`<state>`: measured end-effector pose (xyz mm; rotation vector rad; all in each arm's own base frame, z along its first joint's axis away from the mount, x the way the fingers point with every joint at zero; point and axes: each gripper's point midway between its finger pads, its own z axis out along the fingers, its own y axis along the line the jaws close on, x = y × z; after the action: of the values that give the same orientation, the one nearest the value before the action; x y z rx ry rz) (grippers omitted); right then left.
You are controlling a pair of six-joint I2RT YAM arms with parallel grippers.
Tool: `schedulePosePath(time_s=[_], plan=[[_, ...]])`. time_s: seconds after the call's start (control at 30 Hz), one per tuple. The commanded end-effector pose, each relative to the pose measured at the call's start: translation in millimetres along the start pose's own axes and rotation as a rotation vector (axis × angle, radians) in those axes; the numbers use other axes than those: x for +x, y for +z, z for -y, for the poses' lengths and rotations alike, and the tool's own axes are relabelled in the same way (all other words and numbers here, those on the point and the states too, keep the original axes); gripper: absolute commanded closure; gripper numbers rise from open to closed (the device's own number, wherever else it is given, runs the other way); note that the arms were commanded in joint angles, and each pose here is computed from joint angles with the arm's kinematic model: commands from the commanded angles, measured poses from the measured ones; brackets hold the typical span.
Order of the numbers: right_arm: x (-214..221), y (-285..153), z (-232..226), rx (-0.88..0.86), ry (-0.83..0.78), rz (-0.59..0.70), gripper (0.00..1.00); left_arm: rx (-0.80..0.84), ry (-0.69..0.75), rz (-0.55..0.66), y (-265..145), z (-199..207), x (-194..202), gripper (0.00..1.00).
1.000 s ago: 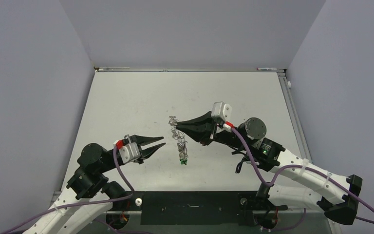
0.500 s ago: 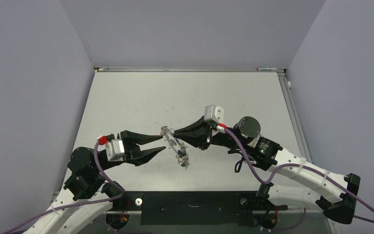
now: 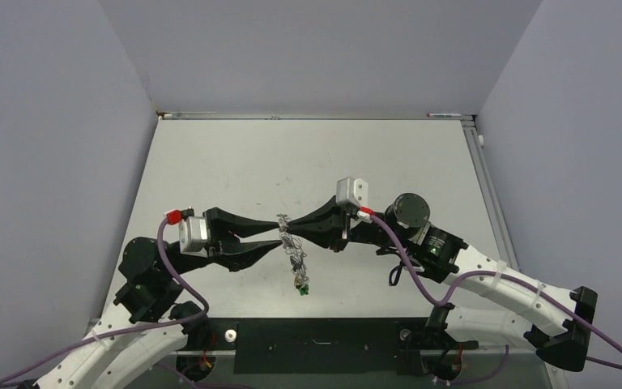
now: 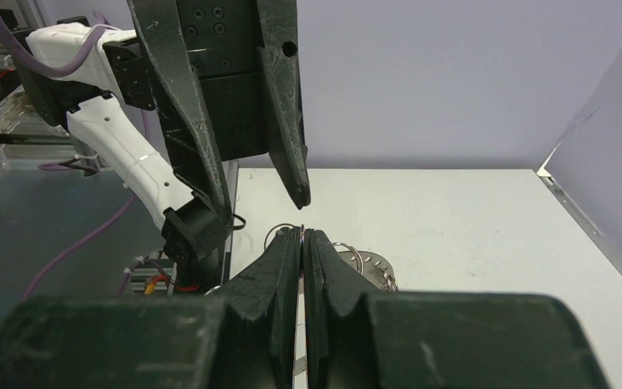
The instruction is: Put the keys on the keyring
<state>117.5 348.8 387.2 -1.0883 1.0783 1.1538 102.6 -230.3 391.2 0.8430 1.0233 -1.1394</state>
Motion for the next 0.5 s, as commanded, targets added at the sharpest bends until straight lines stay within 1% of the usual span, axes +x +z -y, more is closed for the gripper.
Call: schedulePosePath(time_s=[0.0,0.23,0.47], plan=[[-38.3,2.3,-4.0,-0.036,-0.048,0.107,0.95,0.002,-0.014,0.051,7.7,-2.3,-11.0,0.68],[-44.5,1.1,-5.3,-0.039,-0.056,0.125,0.95,-0.004,-0.022,0.018,8.9,-5.2,-1.1,0.68],[-47.6,1.1,-6.7,-0.046,-0.056,0.129,0.95,-0.043,-0.024,0.001,5.3,-11.1,6.6,0.66]])
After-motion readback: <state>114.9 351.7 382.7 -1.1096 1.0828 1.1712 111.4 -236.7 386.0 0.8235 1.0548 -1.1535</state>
